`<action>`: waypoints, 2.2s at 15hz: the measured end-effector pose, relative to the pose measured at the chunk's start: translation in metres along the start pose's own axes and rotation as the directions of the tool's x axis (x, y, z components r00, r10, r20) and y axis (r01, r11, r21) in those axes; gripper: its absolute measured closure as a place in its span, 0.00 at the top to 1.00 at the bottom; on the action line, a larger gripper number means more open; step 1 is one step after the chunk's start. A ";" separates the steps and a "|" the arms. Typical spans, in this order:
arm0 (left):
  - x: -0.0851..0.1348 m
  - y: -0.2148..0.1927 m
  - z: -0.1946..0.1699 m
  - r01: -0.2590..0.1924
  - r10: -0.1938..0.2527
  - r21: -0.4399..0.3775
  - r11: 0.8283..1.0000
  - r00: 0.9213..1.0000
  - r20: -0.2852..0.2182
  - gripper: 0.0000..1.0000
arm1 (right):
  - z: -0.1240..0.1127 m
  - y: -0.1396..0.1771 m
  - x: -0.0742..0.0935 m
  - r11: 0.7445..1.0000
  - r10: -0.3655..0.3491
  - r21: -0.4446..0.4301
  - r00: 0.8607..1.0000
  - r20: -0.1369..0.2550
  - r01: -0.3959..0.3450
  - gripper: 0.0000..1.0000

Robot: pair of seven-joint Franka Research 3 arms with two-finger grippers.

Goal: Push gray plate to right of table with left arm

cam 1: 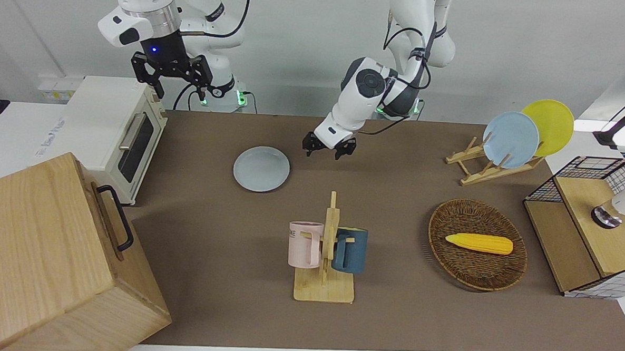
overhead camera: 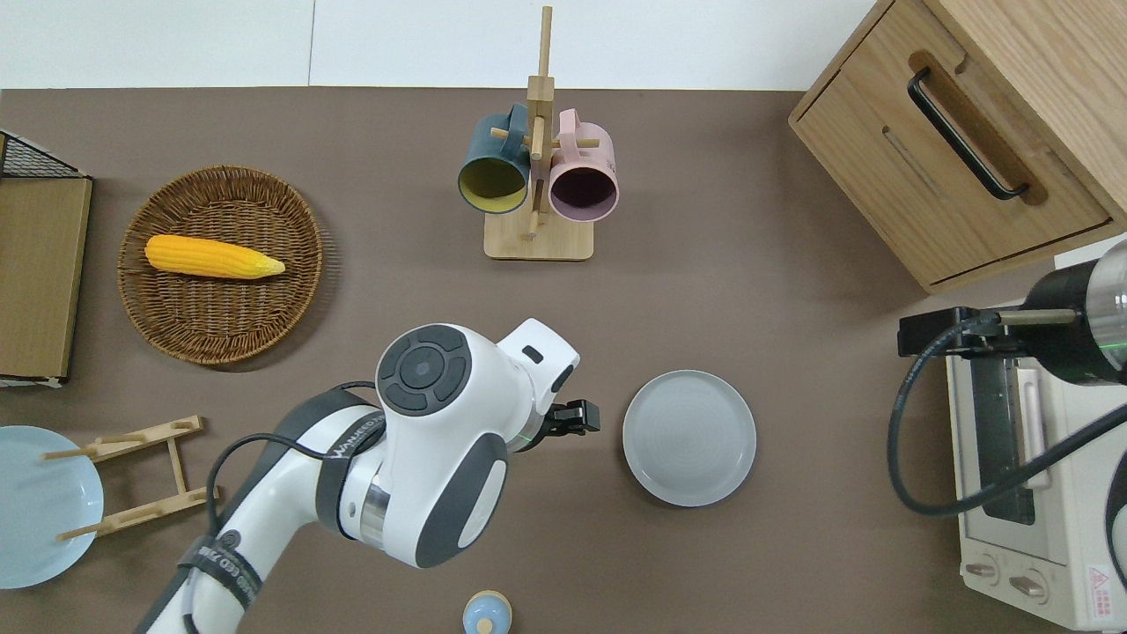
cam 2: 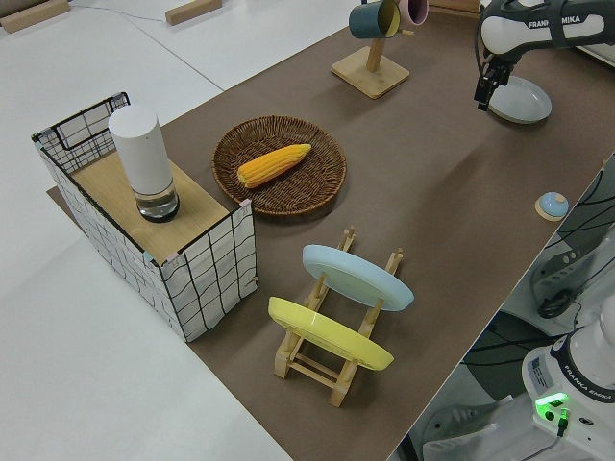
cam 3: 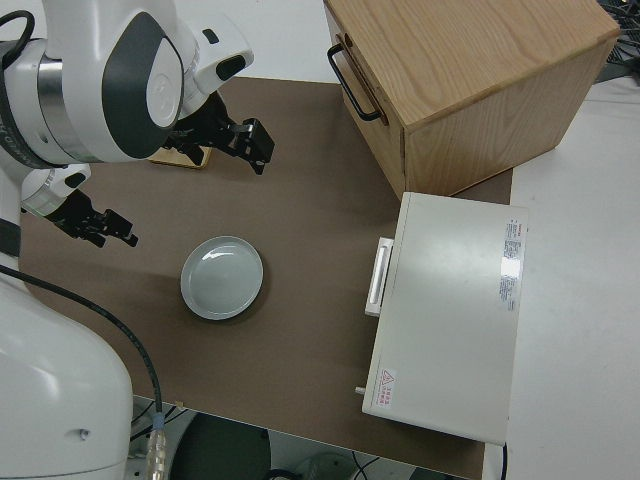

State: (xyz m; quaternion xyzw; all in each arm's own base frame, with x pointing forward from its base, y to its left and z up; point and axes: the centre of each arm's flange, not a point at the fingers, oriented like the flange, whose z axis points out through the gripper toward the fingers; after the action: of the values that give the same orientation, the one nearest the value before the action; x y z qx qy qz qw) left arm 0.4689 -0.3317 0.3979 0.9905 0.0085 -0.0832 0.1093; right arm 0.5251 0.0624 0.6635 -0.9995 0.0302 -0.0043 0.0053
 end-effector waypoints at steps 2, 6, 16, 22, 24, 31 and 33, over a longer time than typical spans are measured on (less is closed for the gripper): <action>0.004 -0.018 -0.020 0.009 -0.010 0.040 0.999 1.000 0.011 1.00 | 0.000 0.000 0.000 1.000 0.000 0.000 1.000 0.000 0.000 1.00; 0.015 -0.039 -0.051 0.016 -0.016 0.100 0.995 1.000 -0.002 1.00 | 0.000 0.000 0.000 1.000 0.000 0.000 1.000 0.000 0.000 1.00; 0.045 -0.119 -0.150 0.073 -0.066 0.144 0.987 0.996 -0.056 1.00 | 0.000 0.000 0.000 1.000 0.000 0.000 1.000 0.000 0.000 1.00; 0.058 -0.184 -0.225 0.136 -0.122 0.103 0.985 0.984 -0.131 1.00 | 0.000 0.000 0.000 1.000 0.000 0.000 1.000 0.000 0.000 1.00; 0.060 -0.199 -0.238 0.159 -0.144 0.093 0.983 0.978 -0.152 1.00 | 0.000 0.000 0.000 1.000 0.000 0.000 1.000 0.000 0.000 1.00; 0.058 -0.229 -0.287 0.209 -0.189 0.064 0.976 0.954 -0.231 1.00 | 0.000 0.000 0.000 1.000 0.000 0.000 1.000 0.000 0.000 1.00; 0.055 -0.228 -0.294 0.180 -0.151 0.104 0.978 0.960 -0.235 1.00 | 0.000 0.000 0.000 1.000 0.000 0.000 1.000 0.000 0.000 1.00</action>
State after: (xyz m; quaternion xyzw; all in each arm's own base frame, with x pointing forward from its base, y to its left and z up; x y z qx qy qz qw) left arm 0.5627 -0.0450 0.6226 0.9942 0.0985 0.0204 0.0383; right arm 0.5251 0.0624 0.6635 -0.9995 0.0302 -0.0043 0.0053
